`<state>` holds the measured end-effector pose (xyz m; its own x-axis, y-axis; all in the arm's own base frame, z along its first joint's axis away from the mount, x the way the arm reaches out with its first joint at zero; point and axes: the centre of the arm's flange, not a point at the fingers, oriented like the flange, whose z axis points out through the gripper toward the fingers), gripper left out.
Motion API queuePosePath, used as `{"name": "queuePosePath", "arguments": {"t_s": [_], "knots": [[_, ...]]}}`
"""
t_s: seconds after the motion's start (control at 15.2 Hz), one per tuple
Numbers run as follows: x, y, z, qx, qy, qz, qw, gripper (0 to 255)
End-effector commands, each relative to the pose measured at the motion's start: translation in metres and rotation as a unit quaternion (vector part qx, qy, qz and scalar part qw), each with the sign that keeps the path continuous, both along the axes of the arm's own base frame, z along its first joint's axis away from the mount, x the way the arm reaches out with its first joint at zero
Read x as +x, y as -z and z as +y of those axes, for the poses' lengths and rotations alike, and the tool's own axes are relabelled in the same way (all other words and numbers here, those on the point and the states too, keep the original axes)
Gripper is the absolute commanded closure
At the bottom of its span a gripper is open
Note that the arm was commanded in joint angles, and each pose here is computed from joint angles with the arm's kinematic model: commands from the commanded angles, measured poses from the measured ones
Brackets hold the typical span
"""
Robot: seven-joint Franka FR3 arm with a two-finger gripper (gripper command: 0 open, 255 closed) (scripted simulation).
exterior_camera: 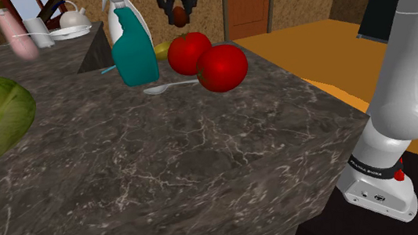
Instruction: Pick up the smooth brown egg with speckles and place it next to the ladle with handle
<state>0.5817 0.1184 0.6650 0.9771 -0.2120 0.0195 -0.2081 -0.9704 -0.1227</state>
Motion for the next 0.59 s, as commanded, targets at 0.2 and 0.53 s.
{"name": "queuePosePath", "arguments": {"t_s": [0.2,0.53], "knots": [[0.001,0.027,0.002,0.0,0.0,0.0,1.0,255],[0.001,0.054,0.002,0.0,0.0,0.0,1.0,255]]}}
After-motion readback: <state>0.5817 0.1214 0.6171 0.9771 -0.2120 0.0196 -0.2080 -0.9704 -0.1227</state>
